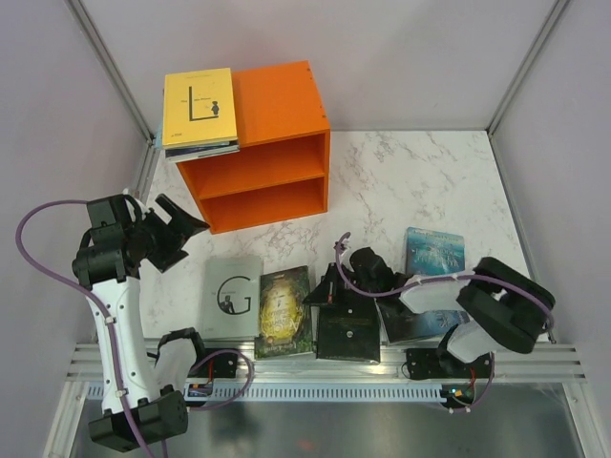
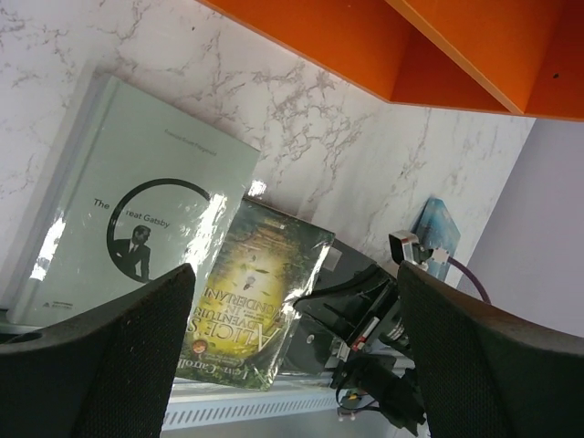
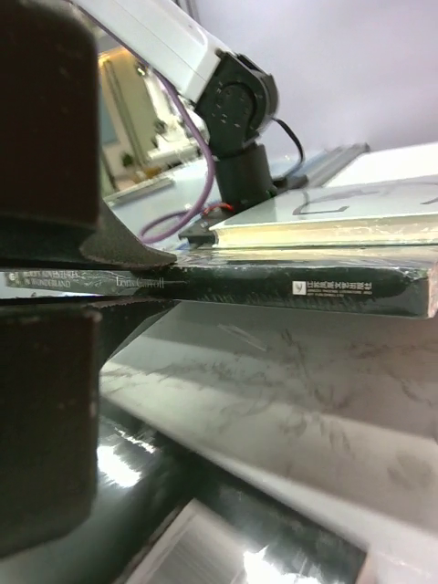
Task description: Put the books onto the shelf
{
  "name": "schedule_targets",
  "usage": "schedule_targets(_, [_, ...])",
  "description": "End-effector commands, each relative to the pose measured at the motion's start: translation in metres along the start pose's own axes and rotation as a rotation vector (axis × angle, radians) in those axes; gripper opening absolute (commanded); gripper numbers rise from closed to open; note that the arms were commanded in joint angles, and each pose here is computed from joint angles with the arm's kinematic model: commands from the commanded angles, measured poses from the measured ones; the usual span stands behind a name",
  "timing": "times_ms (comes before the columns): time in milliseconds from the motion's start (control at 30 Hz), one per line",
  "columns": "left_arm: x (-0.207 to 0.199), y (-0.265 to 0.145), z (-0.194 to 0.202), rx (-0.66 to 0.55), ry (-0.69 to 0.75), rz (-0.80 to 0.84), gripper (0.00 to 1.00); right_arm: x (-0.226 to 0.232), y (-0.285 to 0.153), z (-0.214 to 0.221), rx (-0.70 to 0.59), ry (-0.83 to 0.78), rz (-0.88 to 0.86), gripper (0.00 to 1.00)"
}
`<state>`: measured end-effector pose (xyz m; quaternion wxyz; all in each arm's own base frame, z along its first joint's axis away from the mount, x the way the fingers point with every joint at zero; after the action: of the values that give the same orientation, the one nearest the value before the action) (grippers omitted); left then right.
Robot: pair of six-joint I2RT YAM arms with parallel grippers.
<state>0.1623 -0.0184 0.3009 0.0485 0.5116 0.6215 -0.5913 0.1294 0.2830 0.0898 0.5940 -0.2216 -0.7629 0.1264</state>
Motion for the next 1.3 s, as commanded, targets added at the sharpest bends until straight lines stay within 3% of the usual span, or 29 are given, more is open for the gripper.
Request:
schedule_targets(0, [-0.014, -0.008, 0.002, -0.010, 0.021, 0.115, 0.93, -0.021, -0.020, -0.004, -0.034, -0.078, 0.229, 0.00])
schedule_targets(433, [-0.003, 0.029, 0.054, 0.207, 0.068, 0.427, 0.94, 0.038, -0.089, -0.048, -0.206, -0.164, 0.242, 0.00])
schedule_targets(700, [0.014, 0.085, 0.131, 0.480, 0.082, 0.493, 0.95, 0.073, -0.119, -0.064, -0.252, -0.187, 0.226, 0.00])
schedule_targets(867, [0.010, 0.101, 0.168, 0.544, 0.101, 0.521, 0.95, 0.086, -0.132, -0.067, -0.261, -0.204, 0.237, 0.00])
schedule_targets(1100, [-0.003, 0.112, 0.185, 0.541, 0.115, 0.565, 0.96, 0.112, -0.148, -0.068, -0.279, -0.169, 0.147, 0.00])
schedule_targets(1267, [-0.003, 0.104, 0.179, 0.463, 0.082, 0.667, 0.98, 0.136, -0.164, -0.075, -0.319, -0.149, 0.044, 0.00])
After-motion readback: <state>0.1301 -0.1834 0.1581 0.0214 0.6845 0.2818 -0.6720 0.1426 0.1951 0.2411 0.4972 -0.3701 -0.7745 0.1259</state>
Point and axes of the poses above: each gripper's point midway between its finger pads, its own y axis out along the fingers, its own x axis along the line the jaws close on, z = x × y, the point moved 7 cm from there along -y, back along the fingers, and after that the axes turned 7 degrees about -y, right-handed, at the moved point
